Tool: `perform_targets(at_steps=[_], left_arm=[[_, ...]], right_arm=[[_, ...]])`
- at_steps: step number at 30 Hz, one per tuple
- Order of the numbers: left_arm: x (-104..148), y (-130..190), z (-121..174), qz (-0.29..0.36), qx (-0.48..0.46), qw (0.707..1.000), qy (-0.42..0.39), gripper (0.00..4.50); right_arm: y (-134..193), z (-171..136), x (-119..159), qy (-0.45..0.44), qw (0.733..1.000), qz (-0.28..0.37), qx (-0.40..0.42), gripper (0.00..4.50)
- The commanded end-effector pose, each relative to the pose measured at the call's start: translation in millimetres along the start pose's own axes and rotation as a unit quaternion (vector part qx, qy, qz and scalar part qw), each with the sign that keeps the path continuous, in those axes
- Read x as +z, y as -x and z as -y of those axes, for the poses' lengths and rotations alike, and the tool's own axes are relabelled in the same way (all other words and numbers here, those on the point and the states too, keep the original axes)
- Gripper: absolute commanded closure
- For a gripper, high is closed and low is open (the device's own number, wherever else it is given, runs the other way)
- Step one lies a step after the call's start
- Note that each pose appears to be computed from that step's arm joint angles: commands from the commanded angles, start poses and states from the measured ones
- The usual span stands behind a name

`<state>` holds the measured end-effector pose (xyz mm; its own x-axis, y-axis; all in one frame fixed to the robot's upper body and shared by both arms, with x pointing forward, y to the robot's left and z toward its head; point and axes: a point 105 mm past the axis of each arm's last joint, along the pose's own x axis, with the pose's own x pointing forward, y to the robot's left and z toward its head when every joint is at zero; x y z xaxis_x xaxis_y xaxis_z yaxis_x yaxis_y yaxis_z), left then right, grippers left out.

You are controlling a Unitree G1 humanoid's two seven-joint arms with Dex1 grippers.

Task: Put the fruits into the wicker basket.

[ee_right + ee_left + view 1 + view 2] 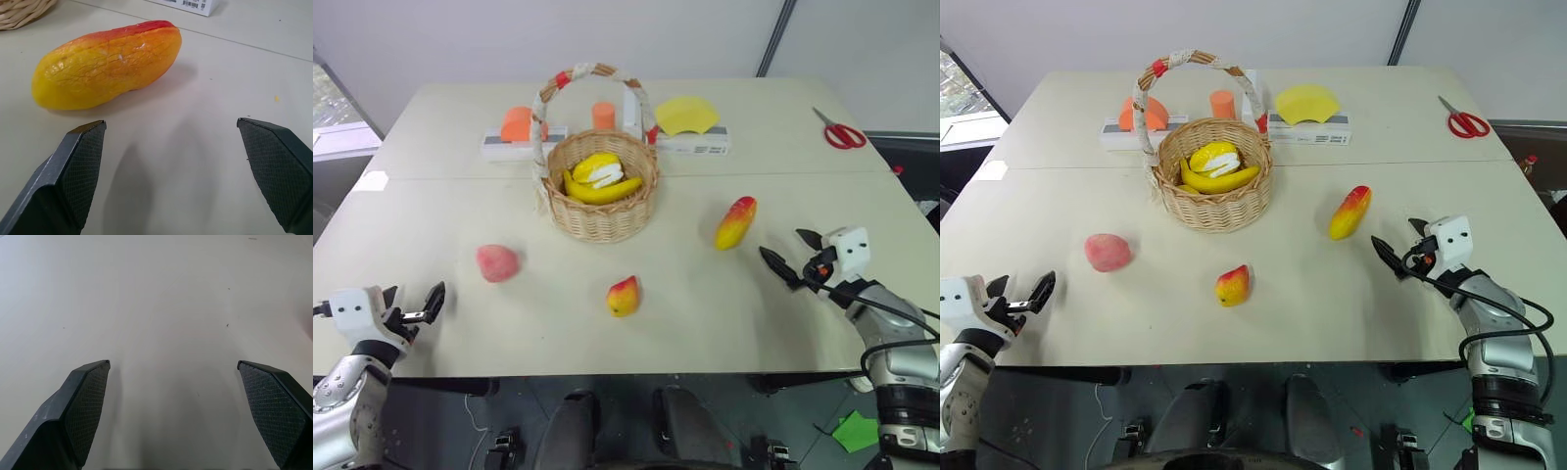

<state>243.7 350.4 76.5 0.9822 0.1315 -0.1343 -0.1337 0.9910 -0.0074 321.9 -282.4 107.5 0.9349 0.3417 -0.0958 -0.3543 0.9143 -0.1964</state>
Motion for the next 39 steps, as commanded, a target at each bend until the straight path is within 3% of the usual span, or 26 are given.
perform_targets(at_steps=[1, 8, 11, 19, 22, 26, 36, 39], left_arm=[[17.1, 2.0, -3.1, 0.033, 0.009, 0.999, -0.014, 0.00], [34.5, -2.2, 2.1, 0.049, -0.012, 0.998, -0.029, 0.00], [55.6, -6.3, 6.3, 0.068, -0.031, 0.996, -0.041, 0.00], [89.8, -11.3, 61.5, 0.066, -0.194, 0.978, -0.050, 0.00], [88.6, -8.5, 87.6, 0.018, -0.262, 0.962, -0.078, 0.00], [77.8, -16.5, 94.8, -0.053, -0.266, 0.953, -0.131, 0.00], [58.5, -35.9, 112.3, -0.138, -0.271, 0.937, -0.174, 0.00], [53.6, -42.0, 118.3, -0.146, -0.274, 0.932, -0.187, 0.00]], right_arm=[[-1.6, 3.5, 12.3, 0.014, 1.000, 0.022, -0.003, 0.03], [-2.6, 4.1, 27.9, 0.022, 0.999, 0.042, -0.002, 0.03], [-8.2, -1.9, 46.5, 0.026, 0.997, 0.067, 0.013, 0.03], [-13.7, -41.0, 102.7, 0.057, 0.986, 0.125, 0.098, 0.03], [-12.2, -80.0, 119.3, 0.056, 0.972, 0.130, 0.189, 0.03], [-13.3, -131.1, 130.8, 0.062, 0.948, 0.145, 0.277, 0.03], [-15.8, -193.9, 136.0, 0.044, 0.914, 0.168, 0.366, 0.03], [-17.1, -200.0, 132.8, 0.046, 0.913, 0.167, 0.371, 0.03]])
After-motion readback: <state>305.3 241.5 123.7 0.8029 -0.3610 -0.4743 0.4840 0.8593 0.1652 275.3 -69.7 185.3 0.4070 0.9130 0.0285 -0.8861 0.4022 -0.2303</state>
